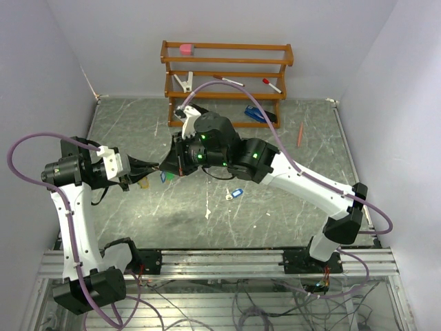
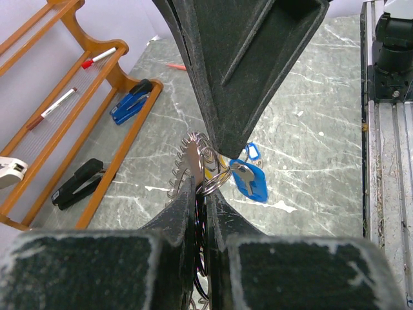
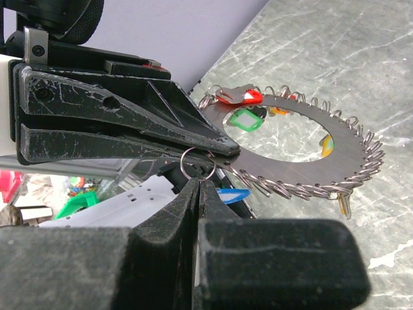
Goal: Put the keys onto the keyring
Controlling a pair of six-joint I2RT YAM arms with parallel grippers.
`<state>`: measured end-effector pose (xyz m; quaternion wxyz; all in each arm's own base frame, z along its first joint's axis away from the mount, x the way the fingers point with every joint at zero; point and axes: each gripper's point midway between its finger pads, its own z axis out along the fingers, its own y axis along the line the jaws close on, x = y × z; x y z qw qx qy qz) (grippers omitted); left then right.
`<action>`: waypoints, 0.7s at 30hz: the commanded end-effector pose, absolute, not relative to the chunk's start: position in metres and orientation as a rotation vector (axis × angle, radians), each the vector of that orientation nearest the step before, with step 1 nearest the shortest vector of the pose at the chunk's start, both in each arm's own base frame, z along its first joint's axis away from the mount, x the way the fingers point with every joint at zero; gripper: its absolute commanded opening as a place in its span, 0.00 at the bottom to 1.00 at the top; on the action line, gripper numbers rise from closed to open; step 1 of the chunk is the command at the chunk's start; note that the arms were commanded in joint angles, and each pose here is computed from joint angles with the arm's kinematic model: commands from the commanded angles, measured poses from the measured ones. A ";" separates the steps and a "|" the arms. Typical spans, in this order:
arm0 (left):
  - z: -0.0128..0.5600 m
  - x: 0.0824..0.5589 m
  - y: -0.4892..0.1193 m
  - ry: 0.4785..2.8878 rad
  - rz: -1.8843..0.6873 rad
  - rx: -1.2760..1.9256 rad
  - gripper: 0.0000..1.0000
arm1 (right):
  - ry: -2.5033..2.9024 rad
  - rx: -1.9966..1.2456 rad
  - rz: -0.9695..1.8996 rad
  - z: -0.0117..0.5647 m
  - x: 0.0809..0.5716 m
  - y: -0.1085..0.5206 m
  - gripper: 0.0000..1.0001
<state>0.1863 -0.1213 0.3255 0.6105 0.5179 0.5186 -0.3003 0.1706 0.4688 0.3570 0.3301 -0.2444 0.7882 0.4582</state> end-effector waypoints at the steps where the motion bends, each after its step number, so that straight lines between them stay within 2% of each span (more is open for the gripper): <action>1: 0.351 0.182 -0.128 1.054 -0.670 1.198 0.07 | 2.050 -0.626 1.236 0.366 0.172 0.475 0.00; 21: 0.348 0.182 -0.128 1.048 -0.661 1.204 0.07 | 2.052 -0.600 1.293 0.371 0.170 0.484 0.00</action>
